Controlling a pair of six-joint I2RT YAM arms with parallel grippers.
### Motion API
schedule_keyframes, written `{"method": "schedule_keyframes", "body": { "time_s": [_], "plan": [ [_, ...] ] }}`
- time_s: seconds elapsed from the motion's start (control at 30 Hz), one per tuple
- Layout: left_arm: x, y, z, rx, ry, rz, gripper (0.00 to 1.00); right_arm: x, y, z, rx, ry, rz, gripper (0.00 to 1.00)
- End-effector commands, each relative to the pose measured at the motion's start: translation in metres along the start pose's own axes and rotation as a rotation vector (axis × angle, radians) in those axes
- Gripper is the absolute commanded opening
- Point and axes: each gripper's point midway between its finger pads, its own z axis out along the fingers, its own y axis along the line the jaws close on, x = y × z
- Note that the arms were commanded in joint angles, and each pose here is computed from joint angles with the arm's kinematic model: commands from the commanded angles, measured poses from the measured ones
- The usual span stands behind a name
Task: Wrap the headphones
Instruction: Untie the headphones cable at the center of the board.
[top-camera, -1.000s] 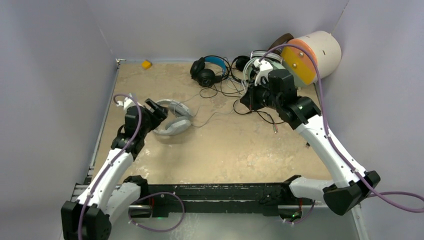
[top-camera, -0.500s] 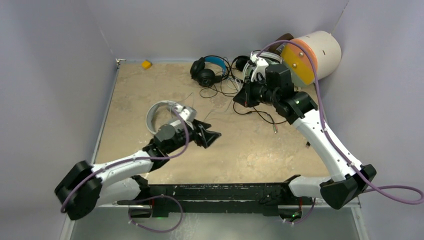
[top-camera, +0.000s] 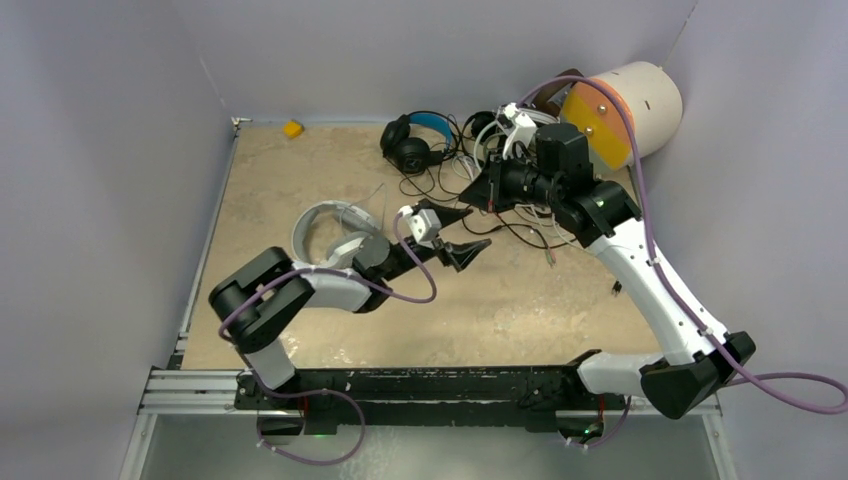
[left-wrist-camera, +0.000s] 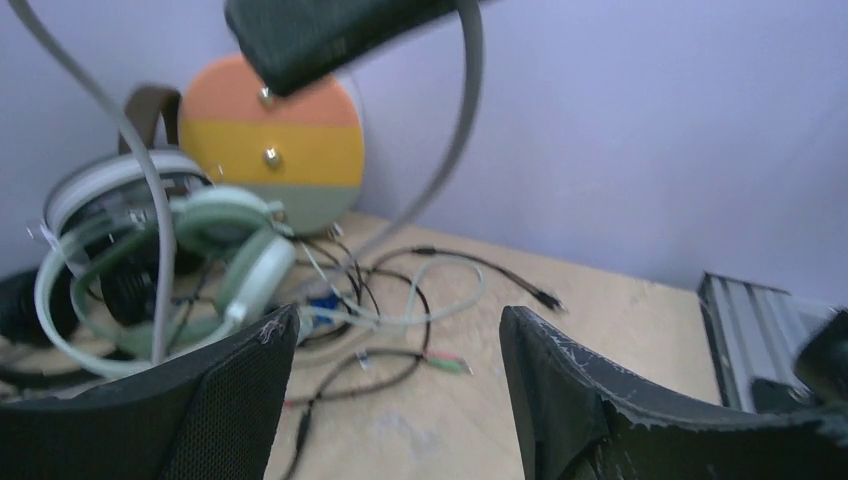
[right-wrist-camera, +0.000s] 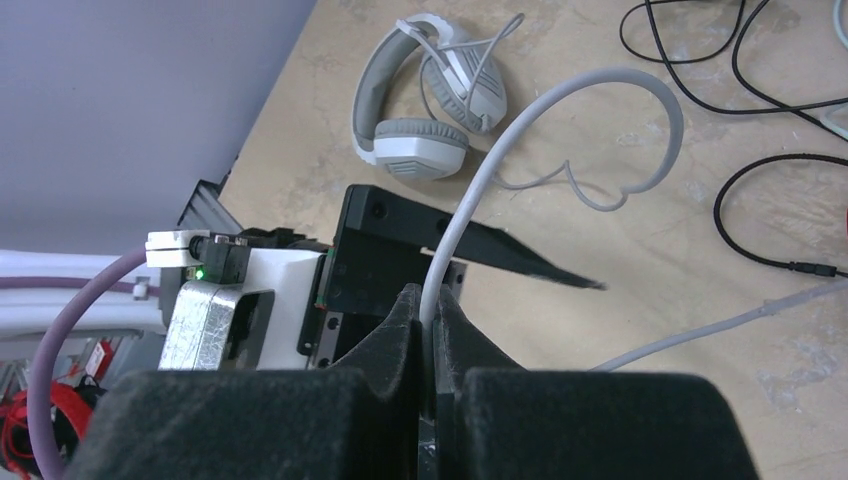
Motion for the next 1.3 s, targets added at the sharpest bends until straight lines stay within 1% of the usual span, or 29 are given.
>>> {"method": "schedule_keyframes", "body": {
  "time_s": [0.0, 0.2, 0.27, 0.3, 0.4, 0.43, 0.47, 0.5, 0.53, 0.57, 0.6, 0.63, 0.67, 0.73, 0.8, 0.83, 0.93, 0.97, 1.03, 1.13, 1.27],
  "plan": [
    [-0.050, 0.009, 0.038, 0.012, -0.221, 0.140, 0.72, -0.015, 0.024, -0.022, -0.065, -0.054, -0.021, 0.00],
    [-0.040, 0.024, 0.065, 0.005, -0.274, 0.174, 0.72, -0.013, 0.025, -0.030, -0.058, -0.060, -0.027, 0.00],
    [-0.038, 0.027, 0.072, 0.006, -0.286, 0.174, 0.69, -0.012, 0.026, -0.031, -0.058, -0.061, -0.025, 0.00],
    [-0.038, 0.028, 0.074, 0.009, -0.290, 0.172, 0.64, -0.012, 0.026, -0.032, -0.058, -0.060, -0.024, 0.00],
    [-0.037, 0.026, 0.079, 0.033, -0.295, 0.179, 0.40, -0.010, 0.026, -0.033, -0.058, -0.054, -0.022, 0.00],
    [-0.036, 0.023, 0.080, 0.052, -0.297, 0.190, 0.30, -0.010, 0.026, -0.033, -0.058, -0.054, -0.022, 0.00],
    [-0.035, 0.018, 0.081, 0.081, -0.295, 0.206, 0.10, -0.009, 0.025, -0.033, -0.057, -0.052, -0.023, 0.00],
    [-0.033, 0.015, 0.081, 0.107, -0.286, 0.225, 0.00, -0.007, 0.025, -0.032, -0.059, -0.048, -0.028, 0.02],
    [-0.032, 0.014, 0.081, 0.114, -0.277, 0.228, 0.00, -0.006, 0.024, -0.032, -0.055, -0.042, -0.034, 0.07],
    [-0.033, 0.014, 0.080, 0.111, -0.269, 0.219, 0.00, -0.007, 0.020, -0.032, -0.039, -0.049, -0.043, 0.17],
    [-0.033, 0.015, 0.078, 0.099, -0.264, 0.209, 0.00, -0.008, 0.016, -0.032, -0.016, -0.057, -0.053, 0.31],
    [-0.036, 0.017, 0.075, 0.078, -0.265, 0.198, 0.00, -0.009, 0.010, -0.032, 0.016, -0.071, -0.062, 0.42],
    [-0.038, 0.020, 0.071, 0.051, -0.269, 0.183, 0.00, -0.013, -0.001, -0.033, 0.077, -0.095, -0.068, 0.50],
    [-0.047, 0.026, 0.062, -0.001, -0.280, 0.153, 0.00, -0.018, -0.022, -0.037, 0.197, -0.125, -0.072, 0.59],
    [-0.050, 0.027, 0.052, -0.031, -0.277, 0.116, 0.00, -0.023, -0.046, -0.042, 0.333, -0.141, -0.069, 0.61],
    [-0.049, 0.027, 0.048, -0.040, -0.272, 0.098, 0.00, -0.027, -0.058, -0.046, 0.396, -0.159, -0.063, 0.64],
    [-0.047, 0.029, 0.036, -0.075, -0.260, 0.049, 0.00, -0.036, -0.087, -0.055, 0.514, -0.224, -0.018, 0.76],
    [-0.047, 0.030, 0.032, -0.085, -0.260, 0.042, 0.00, -0.037, -0.097, -0.058, 0.539, -0.243, 0.010, 0.79],
    [-0.046, 0.032, 0.026, -0.111, -0.252, 0.031, 0.00, -0.036, -0.119, -0.061, 0.574, -0.270, 0.079, 0.80],
    [-0.047, 0.035, 0.022, -0.140, -0.238, 0.003, 0.00, -0.023, -0.155, -0.060, 0.636, -0.282, 0.206, 0.78],
    [-0.053, 0.034, 0.020, -0.142, -0.238, 0.004, 0.00, -0.004, -0.182, -0.044, 0.624, -0.289, 0.388, 0.77]
  ]
}}
